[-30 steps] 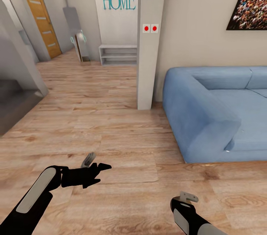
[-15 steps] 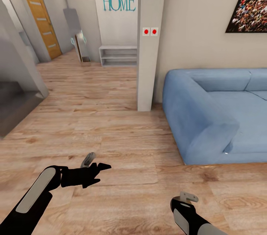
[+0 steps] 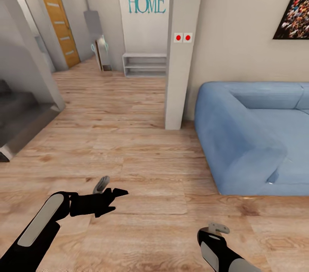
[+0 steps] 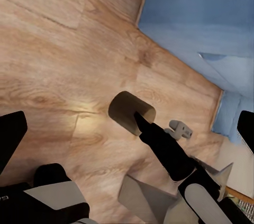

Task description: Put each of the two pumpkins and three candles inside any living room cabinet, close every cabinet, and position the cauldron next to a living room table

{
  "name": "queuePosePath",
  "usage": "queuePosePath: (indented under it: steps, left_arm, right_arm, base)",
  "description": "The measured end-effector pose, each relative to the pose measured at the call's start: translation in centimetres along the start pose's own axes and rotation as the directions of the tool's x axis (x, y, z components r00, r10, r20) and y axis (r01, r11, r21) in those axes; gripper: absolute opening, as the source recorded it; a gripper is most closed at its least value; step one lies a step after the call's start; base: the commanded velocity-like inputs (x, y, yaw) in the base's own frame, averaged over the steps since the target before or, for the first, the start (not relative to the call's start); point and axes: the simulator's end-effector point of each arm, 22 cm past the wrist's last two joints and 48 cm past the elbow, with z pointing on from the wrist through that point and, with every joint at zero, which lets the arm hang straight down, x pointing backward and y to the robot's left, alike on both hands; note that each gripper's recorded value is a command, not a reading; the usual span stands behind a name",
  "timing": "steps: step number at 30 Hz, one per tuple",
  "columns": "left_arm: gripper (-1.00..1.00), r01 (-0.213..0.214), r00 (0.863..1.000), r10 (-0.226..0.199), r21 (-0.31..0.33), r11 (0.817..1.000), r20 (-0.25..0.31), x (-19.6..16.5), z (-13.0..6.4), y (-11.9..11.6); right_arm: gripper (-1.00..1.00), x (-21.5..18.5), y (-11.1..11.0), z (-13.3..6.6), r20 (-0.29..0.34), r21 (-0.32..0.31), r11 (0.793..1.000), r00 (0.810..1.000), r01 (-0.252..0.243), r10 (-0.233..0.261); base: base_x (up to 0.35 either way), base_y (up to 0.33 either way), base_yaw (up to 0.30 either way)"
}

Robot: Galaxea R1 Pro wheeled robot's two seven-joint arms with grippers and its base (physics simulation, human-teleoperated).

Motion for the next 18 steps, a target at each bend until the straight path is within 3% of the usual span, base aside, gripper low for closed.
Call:
queuePosePath:
  steps: [18]
  left_arm:
    - [1.0, 0.0, 1.0, 0.0, -0.001, 1.0, 0.0, 0.0, 0.01, 0.01]
  right_arm:
    - [-1.0, 0.05, 0.02, 0.0, 0.0, -0.001, 1.0, 1.0, 0.001, -0.001]
  base:
    - [0.0, 0.0, 0.286]
